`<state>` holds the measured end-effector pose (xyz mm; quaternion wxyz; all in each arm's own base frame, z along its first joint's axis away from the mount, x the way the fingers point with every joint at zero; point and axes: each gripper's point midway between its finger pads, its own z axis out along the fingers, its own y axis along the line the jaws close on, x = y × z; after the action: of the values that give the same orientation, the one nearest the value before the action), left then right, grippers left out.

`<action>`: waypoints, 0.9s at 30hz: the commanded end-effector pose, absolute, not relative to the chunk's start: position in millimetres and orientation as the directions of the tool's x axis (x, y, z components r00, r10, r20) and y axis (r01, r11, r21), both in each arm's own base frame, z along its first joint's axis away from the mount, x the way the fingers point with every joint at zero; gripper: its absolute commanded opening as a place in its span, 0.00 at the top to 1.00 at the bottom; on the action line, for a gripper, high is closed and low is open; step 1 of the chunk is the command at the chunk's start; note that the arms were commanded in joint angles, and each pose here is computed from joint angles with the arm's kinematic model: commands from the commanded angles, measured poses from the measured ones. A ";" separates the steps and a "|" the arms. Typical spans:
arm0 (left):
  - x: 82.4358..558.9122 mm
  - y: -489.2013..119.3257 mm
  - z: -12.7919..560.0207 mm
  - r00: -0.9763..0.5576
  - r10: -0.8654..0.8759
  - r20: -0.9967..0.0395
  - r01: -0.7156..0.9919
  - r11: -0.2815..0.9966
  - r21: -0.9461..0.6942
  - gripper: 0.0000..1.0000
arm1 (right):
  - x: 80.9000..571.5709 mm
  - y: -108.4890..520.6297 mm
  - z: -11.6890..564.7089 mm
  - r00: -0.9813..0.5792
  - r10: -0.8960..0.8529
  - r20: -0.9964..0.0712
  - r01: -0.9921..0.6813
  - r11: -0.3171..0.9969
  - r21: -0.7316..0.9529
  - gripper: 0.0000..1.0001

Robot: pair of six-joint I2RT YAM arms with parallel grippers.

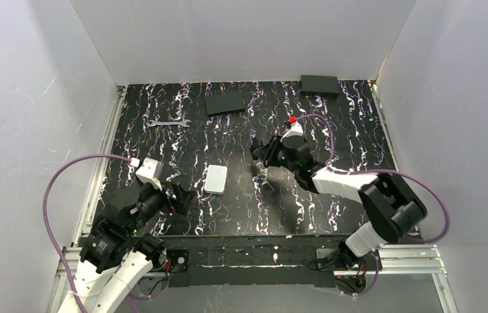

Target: Unlock with the key

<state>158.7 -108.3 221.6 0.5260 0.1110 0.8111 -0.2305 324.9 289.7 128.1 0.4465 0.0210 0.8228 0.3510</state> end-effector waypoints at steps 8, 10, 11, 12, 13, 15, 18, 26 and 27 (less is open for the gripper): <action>163.8 -82.9 210.7 -0.403 -0.095 -0.910 0.296 0.928 -0.227 0.02 | 400.3 354.9 162.1 -0.566 0.581 -0.586 -0.321 0.500 0.805 0.99; 163.3 -83.8 210.5 -0.403 -0.091 -0.911 0.302 0.926 -0.227 0.02 | 403.4 363.8 153.8 -0.596 0.577 -0.559 -0.310 0.477 0.822 0.99; 163.7 -83.1 210.1 -0.403 -0.089 -0.911 0.299 0.928 -0.223 0.02 | 405.1 367.9 150.3 -0.608 0.575 -0.547 -0.307 0.465 0.830 0.99; 164.0 -82.5 209.6 -0.404 -0.088 -0.911 0.296 0.929 -0.221 0.02 | 406.7 371.1 147.9 -0.617 0.577 -0.535 -0.303 0.453 0.838 0.99; 164.1 -82.1 209.3 -0.405 -0.087 -0.910 0.293 0.930 -0.220 0.02 | 407.5 375.3 145.4 -0.627 0.575 -0.526 -0.304 0.441 0.845 0.99; 164.1 -81.5 208.6 -0.408 -0.086 -0.909 0.290 0.932 -0.218 0.02 | 409.1 383.2 142.0 -0.648 0.568 -0.507 -0.306 0.416 0.856 0.94; 163.9 -80.0 208.1 -0.408 -0.086 -0.909 0.284 0.934 -0.216 0.02 | 410.1 390.9 131.1 -0.682 0.541 -0.493 -0.292 0.417 0.861 0.85; 164.3 -79.8 208.0 -0.408 -0.082 -0.909 0.284 0.935 -0.211 0.02 | 409.2 389.8 121.8 -0.696 0.520 -0.495 -0.273 0.446 0.852 0.55; 164.5 -79.3 208.0 -0.407 -0.082 -0.910 0.281 0.936 -0.210 0.02 | 409.0 389.6 121.3 -0.697 0.516 -0.498 -0.273 0.450 0.850 0.52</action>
<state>163.1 -84.2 211.0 0.5405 0.0618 0.8189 -0.1830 391.6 375.2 58.6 0.3361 0.0960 0.8138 0.4644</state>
